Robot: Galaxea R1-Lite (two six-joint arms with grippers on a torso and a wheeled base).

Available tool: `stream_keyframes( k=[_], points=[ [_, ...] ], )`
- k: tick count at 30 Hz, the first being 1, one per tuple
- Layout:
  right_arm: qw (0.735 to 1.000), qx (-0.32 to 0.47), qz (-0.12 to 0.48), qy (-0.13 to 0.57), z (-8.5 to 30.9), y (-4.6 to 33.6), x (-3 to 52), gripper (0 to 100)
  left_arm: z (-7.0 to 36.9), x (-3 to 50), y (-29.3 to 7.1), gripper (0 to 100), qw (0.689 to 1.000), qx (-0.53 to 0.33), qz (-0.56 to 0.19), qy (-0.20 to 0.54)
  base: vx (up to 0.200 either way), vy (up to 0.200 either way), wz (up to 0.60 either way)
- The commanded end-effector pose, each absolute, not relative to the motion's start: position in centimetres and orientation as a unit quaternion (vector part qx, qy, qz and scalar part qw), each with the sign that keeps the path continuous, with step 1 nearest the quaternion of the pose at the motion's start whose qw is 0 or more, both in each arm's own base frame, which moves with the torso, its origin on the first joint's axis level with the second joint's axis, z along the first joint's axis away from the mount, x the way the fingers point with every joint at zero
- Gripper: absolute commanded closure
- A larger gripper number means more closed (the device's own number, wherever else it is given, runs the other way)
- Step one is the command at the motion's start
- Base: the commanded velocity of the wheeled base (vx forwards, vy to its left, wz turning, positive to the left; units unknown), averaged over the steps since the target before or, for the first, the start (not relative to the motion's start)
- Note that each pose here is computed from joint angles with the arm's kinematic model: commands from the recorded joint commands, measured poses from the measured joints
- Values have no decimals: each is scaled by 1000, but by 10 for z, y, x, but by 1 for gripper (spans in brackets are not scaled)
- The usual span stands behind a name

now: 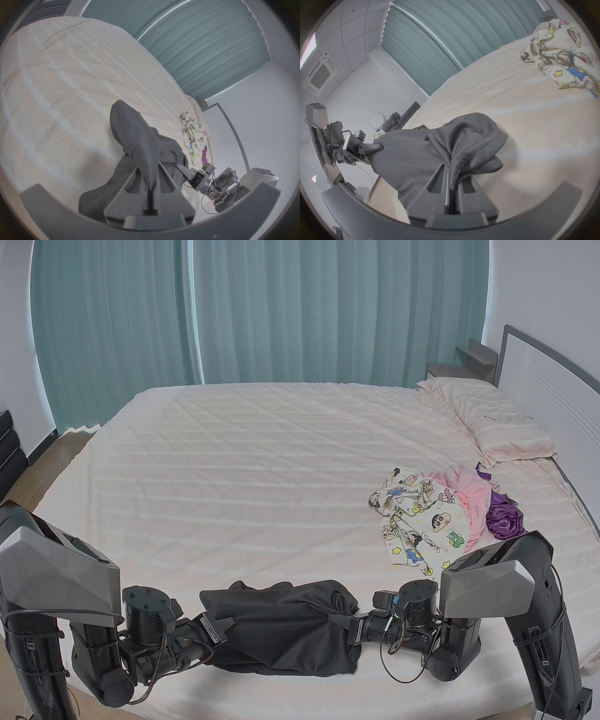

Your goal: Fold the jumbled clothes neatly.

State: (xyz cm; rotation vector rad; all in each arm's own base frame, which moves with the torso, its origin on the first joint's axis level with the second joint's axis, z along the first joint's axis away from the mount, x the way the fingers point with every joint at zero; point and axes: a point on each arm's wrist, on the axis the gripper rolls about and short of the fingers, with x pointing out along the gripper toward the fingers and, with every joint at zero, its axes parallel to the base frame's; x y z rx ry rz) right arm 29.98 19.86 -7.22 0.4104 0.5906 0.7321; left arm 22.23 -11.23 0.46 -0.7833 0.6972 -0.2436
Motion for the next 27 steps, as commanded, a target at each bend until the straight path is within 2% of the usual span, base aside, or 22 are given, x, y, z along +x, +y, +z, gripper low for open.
stream_keyframes(
  k=[1,10,11,27],
  points=[
    [872,198,353,275,-70,199,300,100,22,221,-114,100,858,-391,-135,304,0,-200,0],
    [874,197,352,270,-66,199,301,100,25,218,-116,100,854,-398,-139,304,0,-200,0],
    [874,197,352,270,-66,199,301,0,25,217,-116,100,854,-397,-140,304,0,-200,0],
    [881,205,335,263,-64,187,310,0,31,217,-116,100,857,-400,-141,291,0,-200,0]
  ],
)
